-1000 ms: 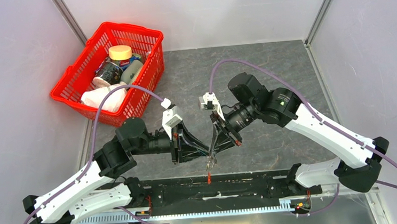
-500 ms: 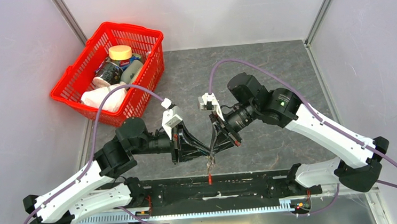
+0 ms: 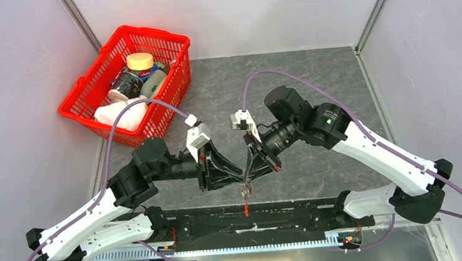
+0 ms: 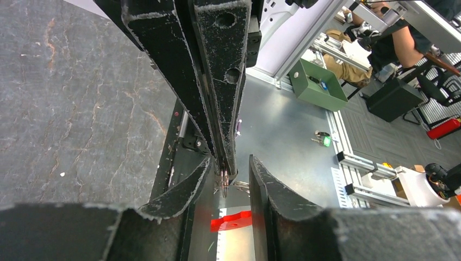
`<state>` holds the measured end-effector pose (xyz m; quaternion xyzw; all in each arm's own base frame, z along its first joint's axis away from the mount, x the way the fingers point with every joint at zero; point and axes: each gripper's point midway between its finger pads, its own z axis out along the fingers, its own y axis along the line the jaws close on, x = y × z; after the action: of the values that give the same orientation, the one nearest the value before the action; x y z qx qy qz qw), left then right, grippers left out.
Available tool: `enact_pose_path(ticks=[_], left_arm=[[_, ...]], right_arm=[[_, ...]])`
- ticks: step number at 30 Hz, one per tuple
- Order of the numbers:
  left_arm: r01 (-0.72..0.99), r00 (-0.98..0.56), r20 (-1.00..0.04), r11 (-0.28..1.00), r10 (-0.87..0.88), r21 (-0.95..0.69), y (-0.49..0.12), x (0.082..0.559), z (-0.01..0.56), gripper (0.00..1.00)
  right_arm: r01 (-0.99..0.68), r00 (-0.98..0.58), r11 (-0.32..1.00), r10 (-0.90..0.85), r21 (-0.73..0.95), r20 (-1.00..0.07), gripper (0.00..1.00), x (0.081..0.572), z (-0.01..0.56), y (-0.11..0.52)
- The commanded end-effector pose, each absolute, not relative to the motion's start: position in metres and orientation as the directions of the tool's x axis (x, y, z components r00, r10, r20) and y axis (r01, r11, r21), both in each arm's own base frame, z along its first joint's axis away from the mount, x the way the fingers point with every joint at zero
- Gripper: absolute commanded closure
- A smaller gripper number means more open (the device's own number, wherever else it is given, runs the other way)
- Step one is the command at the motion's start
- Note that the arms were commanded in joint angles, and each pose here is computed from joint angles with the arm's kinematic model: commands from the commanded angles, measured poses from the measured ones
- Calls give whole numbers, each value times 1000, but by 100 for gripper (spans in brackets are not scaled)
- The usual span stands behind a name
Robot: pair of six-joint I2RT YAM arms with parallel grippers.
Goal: Put the keys on the keyring
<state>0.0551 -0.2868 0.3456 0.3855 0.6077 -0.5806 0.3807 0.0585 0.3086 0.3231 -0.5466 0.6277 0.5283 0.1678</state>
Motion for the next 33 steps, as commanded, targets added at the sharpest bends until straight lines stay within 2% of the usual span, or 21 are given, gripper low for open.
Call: enact_pose_path(ticks=[1, 15, 25, 30, 33], left_arm=[[910, -413, -911, 38, 7, -412, -286, 57, 349, 63], [907, -421, -907, 29, 20, -420, -288, 56, 348, 63], [907, -420, -907, 19, 27, -420, -288, 54, 347, 81], [907, -422, -906, 16, 31, -422, -289, 54, 347, 97], [908, -420, -907, 8, 37, -420, -290, 52, 346, 98]], right_arm=[[-884, -290, -211, -454, 418, -843, 100, 53, 349, 307], [-900, -273, -198, -441, 389, -855, 100, 57, 356, 308], [-905, -270, -187, -445, 383, -854, 100, 58, 356, 307], [-904, -270, -188, -445, 384, -854, 100, 58, 356, 307], [-909, -266, -182, -439, 375, -858, 100, 59, 358, 307]])
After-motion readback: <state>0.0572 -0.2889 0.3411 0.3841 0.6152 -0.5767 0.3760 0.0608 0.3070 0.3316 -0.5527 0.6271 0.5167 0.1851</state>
